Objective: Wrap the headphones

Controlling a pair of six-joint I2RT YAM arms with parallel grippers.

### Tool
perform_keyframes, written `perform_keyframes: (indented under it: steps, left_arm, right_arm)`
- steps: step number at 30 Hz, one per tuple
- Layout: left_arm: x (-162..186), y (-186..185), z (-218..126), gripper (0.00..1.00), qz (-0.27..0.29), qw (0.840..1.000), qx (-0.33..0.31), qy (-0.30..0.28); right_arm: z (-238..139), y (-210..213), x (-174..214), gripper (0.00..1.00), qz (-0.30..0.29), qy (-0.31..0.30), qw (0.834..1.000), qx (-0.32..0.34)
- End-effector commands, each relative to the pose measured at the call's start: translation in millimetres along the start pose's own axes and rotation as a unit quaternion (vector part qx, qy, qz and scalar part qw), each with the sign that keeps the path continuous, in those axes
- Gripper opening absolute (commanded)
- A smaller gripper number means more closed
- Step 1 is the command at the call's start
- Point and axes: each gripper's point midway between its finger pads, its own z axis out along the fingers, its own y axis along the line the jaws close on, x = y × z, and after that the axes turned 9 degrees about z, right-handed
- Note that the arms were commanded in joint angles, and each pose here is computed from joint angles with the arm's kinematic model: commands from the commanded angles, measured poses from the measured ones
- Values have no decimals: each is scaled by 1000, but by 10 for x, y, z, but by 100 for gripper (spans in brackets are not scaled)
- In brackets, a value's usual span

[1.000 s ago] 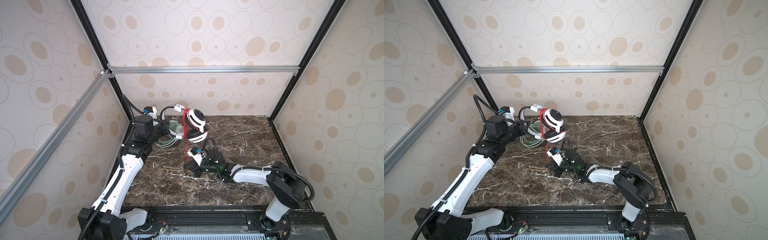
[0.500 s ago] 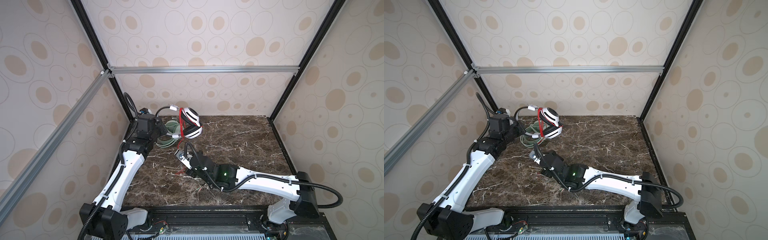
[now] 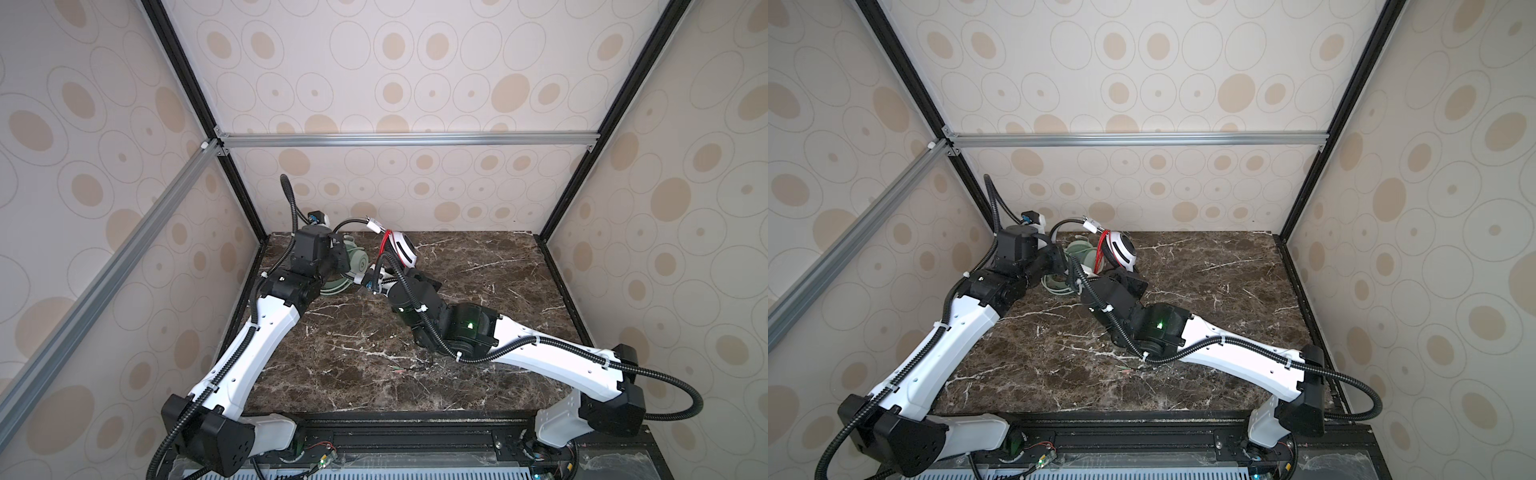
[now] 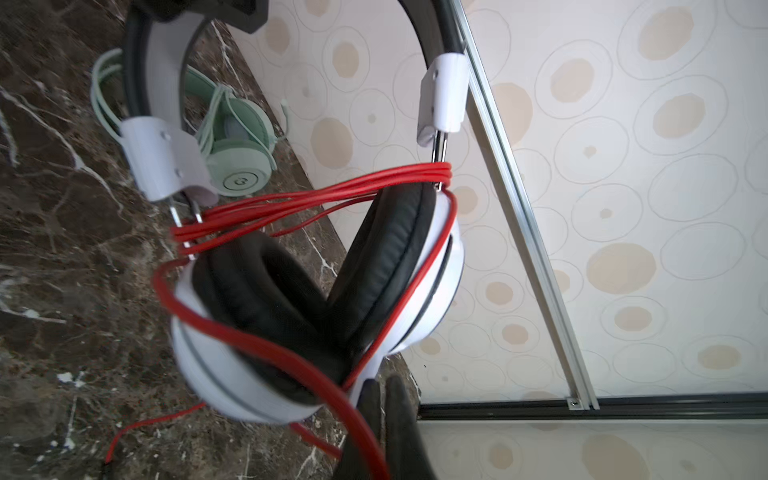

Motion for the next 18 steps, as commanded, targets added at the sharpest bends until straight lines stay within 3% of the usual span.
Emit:
perform_keyframes:
  steps: [1,6,11,18]
  left_arm:
    - [-361,-244,-198,0,55,996,45,-54]
    - [-304,-532,-222,0,97,988,104,-55]
    - [-247,-724,-216,0,109,982,149,-48]
    - [-230,-860,-254,0,110,975,188,-51]
  right_arm:
    - [80,-193,136,0,-50,30,998,34]
    - [155,-97,223,0,-79,1,997,2]
    - [178,-171,310,0,-3,-16,997,-76]
    - [258,-228,336,0,79,-32,982,-169]
